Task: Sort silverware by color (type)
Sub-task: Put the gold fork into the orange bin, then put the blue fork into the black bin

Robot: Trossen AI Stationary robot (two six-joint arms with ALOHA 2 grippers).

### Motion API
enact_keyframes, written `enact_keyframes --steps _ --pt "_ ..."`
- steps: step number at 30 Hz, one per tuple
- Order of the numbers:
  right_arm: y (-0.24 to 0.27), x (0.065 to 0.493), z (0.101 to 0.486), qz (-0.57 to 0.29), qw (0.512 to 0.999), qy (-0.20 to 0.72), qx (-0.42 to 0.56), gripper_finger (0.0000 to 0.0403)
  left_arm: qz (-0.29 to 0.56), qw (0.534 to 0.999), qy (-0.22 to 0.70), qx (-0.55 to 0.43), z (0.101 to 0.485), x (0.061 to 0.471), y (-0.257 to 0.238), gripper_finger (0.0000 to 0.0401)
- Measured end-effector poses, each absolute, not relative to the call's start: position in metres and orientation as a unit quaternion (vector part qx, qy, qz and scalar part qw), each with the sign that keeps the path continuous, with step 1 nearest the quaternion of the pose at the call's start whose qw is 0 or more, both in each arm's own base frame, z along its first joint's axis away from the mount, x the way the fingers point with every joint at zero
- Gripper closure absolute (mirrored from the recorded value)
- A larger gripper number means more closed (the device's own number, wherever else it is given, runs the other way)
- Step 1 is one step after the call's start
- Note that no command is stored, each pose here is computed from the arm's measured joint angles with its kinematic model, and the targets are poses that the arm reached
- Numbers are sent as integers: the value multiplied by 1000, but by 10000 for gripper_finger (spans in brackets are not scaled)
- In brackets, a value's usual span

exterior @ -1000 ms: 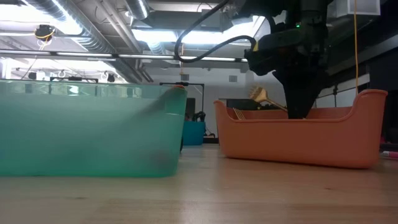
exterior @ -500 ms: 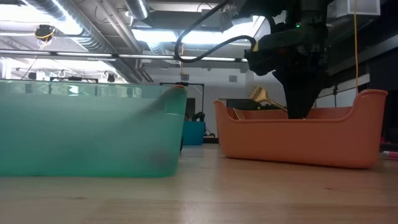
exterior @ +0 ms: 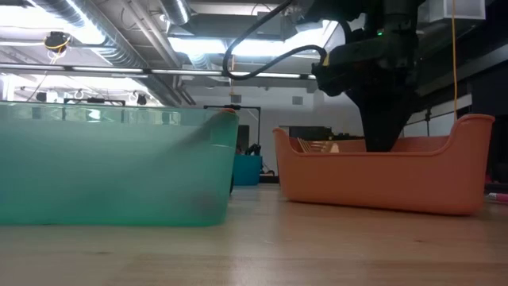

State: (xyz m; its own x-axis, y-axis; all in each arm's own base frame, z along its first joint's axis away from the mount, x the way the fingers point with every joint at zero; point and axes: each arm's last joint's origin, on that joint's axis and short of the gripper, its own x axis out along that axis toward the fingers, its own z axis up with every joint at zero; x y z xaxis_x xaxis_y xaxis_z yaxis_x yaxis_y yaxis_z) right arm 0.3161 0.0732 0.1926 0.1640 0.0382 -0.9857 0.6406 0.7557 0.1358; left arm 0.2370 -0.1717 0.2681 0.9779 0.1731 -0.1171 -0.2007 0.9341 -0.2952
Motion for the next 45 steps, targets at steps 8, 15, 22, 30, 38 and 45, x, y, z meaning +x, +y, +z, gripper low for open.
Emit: enact_keyframes --steps 8,15,22,30,38,45 --pt "72 316 193 -224 717 603 268 284 95 982 45 -155 268 237 -172 309" --pt "72 316 193 -224 717 603 268 287 90 983 45 -155 268 235 -174 309" --pt "73 316 193 -224 717 603 268 287 64 985 49 -154 268 226 -186 309" --pt "73 316 193 -224 717 603 268 287 36 979 59 -192 266 213 -200 309" --pt "73 316 193 -223 717 604 268 287 11 948 173 -266 243 196 -209 309" --pt "73 316 193 -223 717 604 268 287 -16 856 343 -387 224 180 -214 309"
